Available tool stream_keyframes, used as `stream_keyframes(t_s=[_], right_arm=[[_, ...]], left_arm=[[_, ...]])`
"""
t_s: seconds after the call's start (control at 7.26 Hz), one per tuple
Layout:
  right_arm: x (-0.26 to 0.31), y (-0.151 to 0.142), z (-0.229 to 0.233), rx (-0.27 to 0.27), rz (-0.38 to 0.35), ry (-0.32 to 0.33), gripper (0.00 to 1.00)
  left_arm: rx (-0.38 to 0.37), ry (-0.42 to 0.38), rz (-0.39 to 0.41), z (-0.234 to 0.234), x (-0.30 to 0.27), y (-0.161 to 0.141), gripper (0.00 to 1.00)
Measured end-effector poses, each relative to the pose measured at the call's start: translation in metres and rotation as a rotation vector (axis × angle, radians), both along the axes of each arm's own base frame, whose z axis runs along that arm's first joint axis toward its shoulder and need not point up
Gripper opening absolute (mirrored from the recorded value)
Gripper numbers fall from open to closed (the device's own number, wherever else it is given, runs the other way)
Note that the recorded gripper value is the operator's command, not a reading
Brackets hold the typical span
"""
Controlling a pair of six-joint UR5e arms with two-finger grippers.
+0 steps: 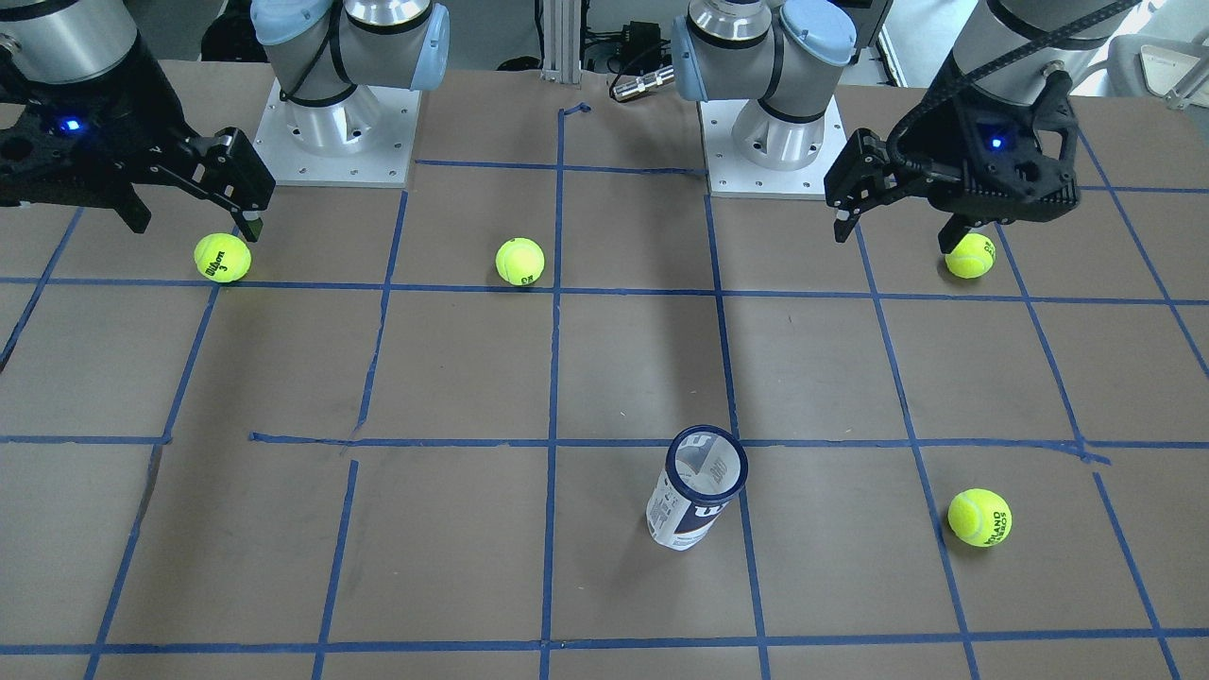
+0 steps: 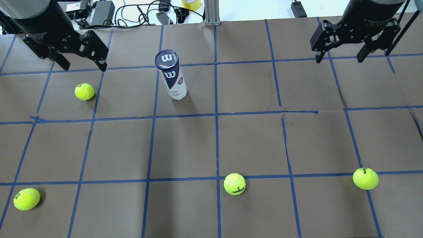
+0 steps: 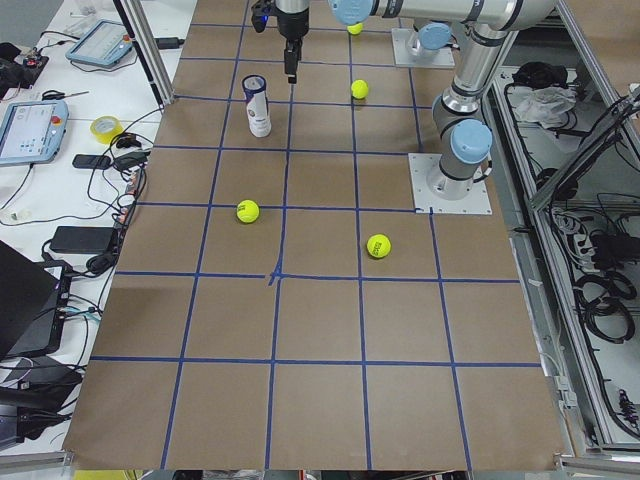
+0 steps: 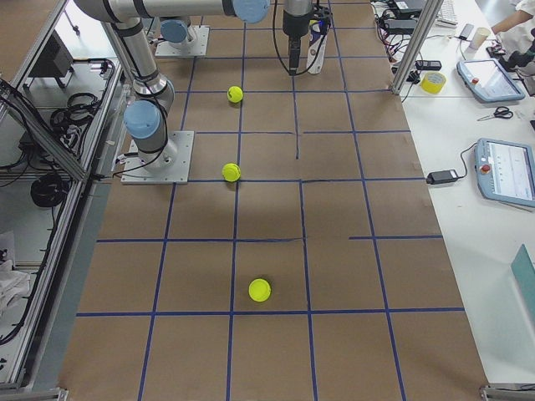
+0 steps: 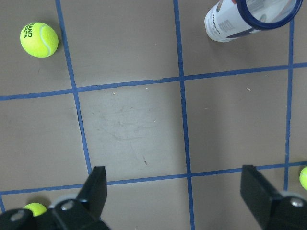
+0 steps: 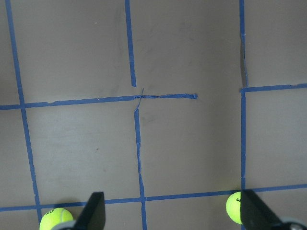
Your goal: Lift up tennis ball bucket
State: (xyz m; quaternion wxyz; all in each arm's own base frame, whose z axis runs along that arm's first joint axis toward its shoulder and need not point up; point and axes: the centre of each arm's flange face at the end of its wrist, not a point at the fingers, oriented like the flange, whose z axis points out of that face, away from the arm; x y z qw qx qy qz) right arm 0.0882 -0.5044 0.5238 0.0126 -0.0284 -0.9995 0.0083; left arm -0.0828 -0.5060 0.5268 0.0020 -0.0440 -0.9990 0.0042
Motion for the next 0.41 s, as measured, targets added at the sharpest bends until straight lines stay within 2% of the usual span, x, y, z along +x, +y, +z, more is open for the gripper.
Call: stream_keyframes(t_s=[0.41], right_arm=[[0.0090, -0.0068, 0.0138, -0.094, 0.011, -0.008, 1.00]], left_arm=[[0.002, 0.005, 0.010, -0.0048, -0.0021, 0.0078, 1.00]])
